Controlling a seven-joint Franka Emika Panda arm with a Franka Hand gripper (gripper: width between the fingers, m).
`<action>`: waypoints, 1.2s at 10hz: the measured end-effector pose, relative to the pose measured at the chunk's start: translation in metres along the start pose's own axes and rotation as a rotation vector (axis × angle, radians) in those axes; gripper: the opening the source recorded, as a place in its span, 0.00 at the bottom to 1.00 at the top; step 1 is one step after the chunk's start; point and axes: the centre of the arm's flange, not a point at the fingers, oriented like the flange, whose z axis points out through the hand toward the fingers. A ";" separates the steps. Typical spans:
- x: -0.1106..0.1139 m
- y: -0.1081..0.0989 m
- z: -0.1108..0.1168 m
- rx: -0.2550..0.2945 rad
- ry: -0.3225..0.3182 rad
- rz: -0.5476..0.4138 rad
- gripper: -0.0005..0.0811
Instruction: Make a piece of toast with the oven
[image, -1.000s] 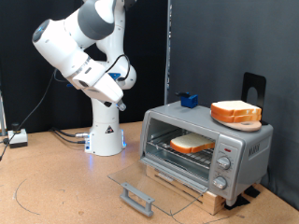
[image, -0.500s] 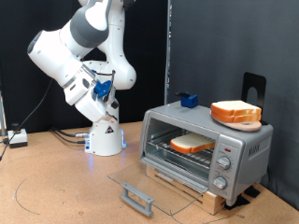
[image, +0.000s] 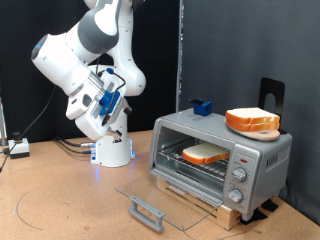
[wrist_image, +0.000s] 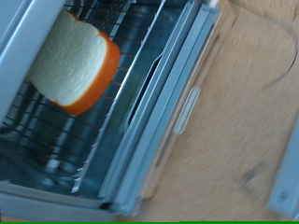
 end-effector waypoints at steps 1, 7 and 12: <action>0.007 0.005 0.002 0.010 -0.045 0.096 1.00; 0.013 -0.003 0.001 0.088 -0.059 0.229 1.00; 0.037 0.009 -0.009 0.018 -0.165 0.391 1.00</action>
